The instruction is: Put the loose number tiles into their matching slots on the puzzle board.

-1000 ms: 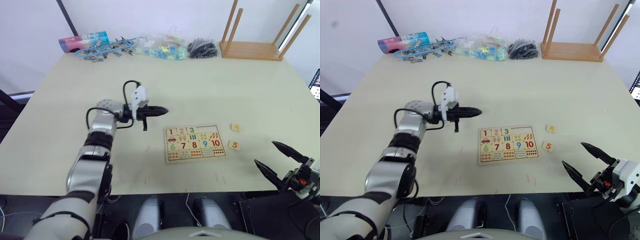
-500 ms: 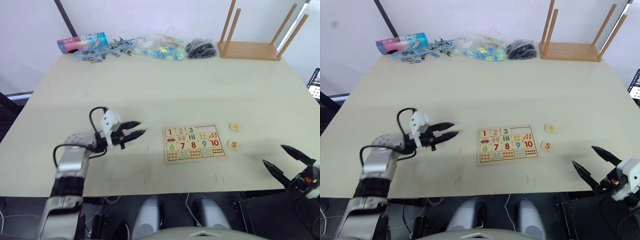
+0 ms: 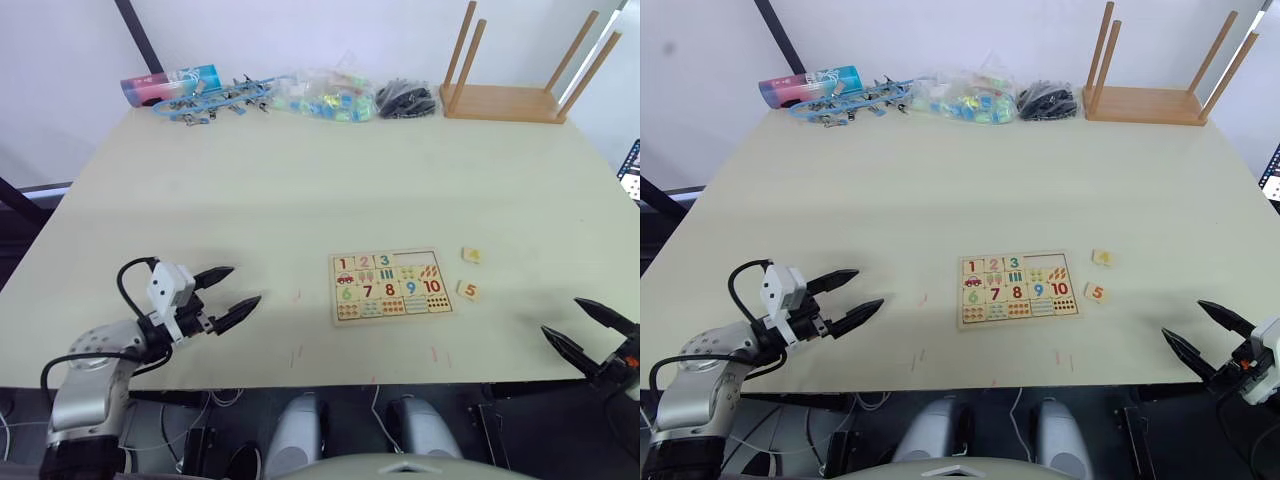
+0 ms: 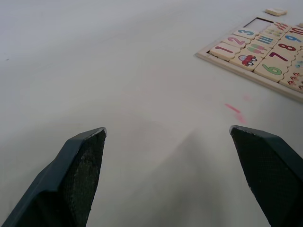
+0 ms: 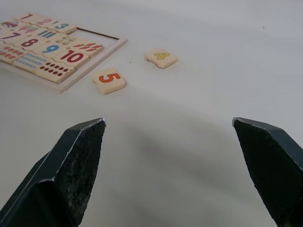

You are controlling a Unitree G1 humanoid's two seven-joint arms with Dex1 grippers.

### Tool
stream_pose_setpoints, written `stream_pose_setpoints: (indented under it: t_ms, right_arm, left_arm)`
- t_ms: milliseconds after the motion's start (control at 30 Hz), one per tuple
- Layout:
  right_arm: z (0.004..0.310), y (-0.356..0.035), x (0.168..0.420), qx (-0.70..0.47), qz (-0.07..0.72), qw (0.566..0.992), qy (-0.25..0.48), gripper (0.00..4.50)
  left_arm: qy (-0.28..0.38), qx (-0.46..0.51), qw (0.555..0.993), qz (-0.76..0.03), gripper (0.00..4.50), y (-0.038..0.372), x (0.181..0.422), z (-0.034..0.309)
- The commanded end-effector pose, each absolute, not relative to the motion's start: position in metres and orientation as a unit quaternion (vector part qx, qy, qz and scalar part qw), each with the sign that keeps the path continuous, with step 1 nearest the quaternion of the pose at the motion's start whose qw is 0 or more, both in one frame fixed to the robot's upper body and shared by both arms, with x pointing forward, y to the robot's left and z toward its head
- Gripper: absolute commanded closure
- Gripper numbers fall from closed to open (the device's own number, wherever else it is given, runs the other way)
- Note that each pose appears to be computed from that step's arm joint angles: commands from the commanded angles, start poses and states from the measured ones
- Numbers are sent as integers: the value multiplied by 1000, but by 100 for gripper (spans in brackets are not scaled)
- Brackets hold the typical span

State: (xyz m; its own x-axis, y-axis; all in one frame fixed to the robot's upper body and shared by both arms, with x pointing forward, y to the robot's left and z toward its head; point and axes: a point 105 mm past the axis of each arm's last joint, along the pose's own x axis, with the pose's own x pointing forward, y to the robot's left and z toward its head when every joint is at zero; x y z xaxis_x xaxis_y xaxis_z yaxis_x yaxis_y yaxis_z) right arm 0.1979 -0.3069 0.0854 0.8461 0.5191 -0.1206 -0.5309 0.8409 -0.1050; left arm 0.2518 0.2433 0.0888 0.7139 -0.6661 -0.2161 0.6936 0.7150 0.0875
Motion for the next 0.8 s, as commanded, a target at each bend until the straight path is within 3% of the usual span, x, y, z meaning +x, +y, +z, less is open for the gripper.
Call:
stream_pose_setpoints:
  t_ms: [33,800]
  right_arm:
    - [98,-314,197,-83,270,959,25,0]
    - [98,-305,196,-82,294,952,21,0]
  left_arm:
    - [60,99,922,-369,4,246,251,104]
    - [58,89,922,-371,4,248,253,102]
